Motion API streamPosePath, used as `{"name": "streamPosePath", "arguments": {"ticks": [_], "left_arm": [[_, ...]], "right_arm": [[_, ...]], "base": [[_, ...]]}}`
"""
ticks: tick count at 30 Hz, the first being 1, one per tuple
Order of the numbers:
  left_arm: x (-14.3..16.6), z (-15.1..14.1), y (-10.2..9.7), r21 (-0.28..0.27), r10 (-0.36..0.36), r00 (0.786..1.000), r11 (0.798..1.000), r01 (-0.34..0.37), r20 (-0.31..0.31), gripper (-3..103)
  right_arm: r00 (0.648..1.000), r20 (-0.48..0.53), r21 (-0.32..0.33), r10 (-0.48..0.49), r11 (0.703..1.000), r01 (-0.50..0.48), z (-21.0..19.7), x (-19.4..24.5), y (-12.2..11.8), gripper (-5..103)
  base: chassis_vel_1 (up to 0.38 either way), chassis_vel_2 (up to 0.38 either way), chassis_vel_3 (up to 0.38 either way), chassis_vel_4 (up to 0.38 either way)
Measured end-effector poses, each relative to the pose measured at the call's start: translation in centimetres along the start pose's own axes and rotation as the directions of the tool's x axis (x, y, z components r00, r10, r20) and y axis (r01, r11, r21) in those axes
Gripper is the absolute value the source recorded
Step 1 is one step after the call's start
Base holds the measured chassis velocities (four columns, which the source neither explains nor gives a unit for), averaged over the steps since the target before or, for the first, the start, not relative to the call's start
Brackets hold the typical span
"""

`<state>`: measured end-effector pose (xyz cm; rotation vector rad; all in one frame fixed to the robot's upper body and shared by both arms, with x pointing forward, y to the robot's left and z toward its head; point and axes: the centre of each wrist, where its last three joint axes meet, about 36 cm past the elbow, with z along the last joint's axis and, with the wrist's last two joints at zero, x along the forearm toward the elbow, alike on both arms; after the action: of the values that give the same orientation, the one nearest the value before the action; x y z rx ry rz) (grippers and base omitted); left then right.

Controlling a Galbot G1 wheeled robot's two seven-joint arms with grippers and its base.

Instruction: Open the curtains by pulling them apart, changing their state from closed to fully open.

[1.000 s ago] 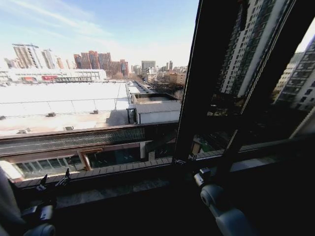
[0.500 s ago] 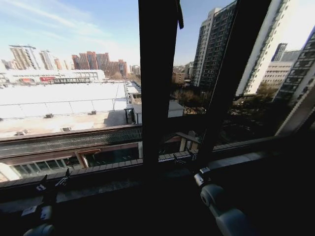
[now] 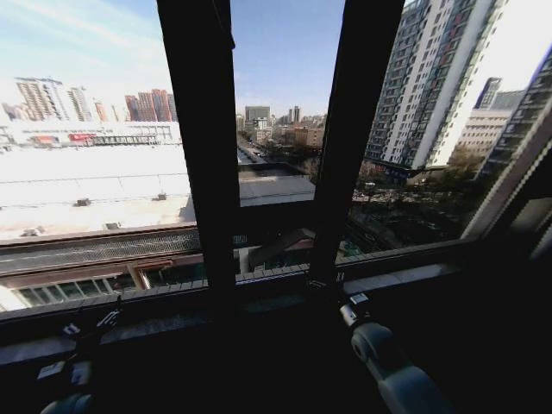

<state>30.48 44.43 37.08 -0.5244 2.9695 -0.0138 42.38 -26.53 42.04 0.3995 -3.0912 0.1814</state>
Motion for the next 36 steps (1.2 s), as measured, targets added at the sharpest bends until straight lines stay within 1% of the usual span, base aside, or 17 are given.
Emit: {"name": "streamPosePath", "arguments": {"ticks": [17,21,26,36], "left_arm": [[0.00,0.00,0.00,0.000,0.000,1.000,1.000,0.000,0.000,100],[0.00,0.00,-0.01,0.000,0.000,1.000,1.000,0.000,0.000,100],[0.01,0.01,-0.01,0.000,0.001,1.000,1.000,-0.001,0.000,100],[-0.01,-0.01,0.02,0.000,-0.001,1.000,1.000,0.001,0.000,100]], "right_arm": [[1.000,0.000,0.000,0.000,1.000,0.000,0.00,0.00,0.00,100],[1.000,0.000,0.000,0.000,1.000,0.000,0.00,0.00,-0.01,100],[1.000,0.000,0.000,0.000,1.000,0.000,0.00,0.00,-0.02,100],[1.000,0.000,0.000,0.000,1.000,0.000,0.00,0.00,0.02,100]], "base": [[-0.360,-0.352,0.350,0.357],[-0.313,-0.297,0.257,0.306],[-0.063,-0.135,0.100,0.119],[0.041,-0.017,-0.036,0.014]]}}
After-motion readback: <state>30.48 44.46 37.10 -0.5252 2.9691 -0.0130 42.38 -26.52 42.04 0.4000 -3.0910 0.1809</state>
